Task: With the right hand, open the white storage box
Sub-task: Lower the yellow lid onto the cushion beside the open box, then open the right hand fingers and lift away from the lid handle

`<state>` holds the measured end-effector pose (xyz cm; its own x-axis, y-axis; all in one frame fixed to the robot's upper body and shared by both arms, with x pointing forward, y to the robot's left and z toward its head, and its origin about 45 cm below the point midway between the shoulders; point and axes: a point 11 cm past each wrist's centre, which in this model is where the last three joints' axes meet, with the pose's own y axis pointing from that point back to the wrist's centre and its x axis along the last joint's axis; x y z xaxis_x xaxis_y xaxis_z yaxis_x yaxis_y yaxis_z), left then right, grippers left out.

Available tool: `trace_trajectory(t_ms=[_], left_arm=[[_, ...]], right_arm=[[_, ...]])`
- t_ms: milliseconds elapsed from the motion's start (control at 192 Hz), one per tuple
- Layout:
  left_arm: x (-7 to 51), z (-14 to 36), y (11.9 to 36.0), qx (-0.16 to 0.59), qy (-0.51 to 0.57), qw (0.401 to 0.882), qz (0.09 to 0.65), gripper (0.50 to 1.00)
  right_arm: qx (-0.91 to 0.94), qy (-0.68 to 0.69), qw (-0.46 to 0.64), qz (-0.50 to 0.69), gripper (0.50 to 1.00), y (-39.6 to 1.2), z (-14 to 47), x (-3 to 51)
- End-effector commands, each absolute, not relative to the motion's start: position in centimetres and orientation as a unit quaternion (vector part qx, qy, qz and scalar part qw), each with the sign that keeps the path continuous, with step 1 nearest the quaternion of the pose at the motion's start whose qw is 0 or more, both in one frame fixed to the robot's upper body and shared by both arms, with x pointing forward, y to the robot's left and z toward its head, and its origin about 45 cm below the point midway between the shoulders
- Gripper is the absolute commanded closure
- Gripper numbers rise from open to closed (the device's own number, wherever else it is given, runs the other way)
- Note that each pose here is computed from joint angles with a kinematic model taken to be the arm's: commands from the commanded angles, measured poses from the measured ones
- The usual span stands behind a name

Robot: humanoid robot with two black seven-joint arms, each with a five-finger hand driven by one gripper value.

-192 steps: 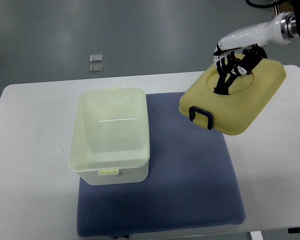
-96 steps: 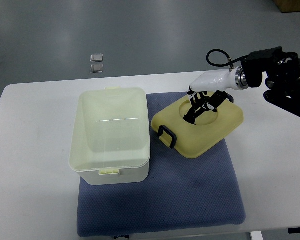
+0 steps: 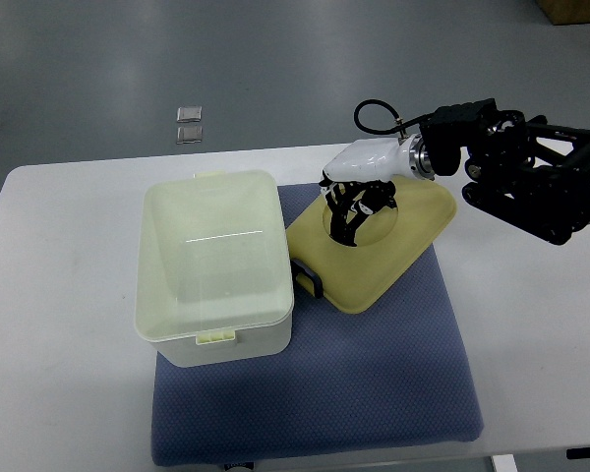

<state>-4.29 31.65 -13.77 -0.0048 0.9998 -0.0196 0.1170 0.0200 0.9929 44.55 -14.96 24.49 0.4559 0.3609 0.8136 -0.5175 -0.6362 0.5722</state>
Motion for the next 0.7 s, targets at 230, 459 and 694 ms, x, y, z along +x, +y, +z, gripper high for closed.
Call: trace_trajectory(t_ms=[230,459,694], left_arm=[[-4.3,-13.8,31.5,0.522,0.535,0.475,0.464,0.5],[-4.3,-13.8,31.6,0.523,0.534,0.474,0.465,0.5],[-4.3,-13.8,31.4,0.522,0.535,0.476,0.463,0.5]], right_arm=[[0.747,-0.063,0.434,0.5,0.574,-16.2,23.5,44.6],[0.75,-0.065,0.444,0.485,0.574,-17.1,23.9,44.8],[0.839,-0.13,0.386,0.36,0.574,-18.7,26.8,45.1]])
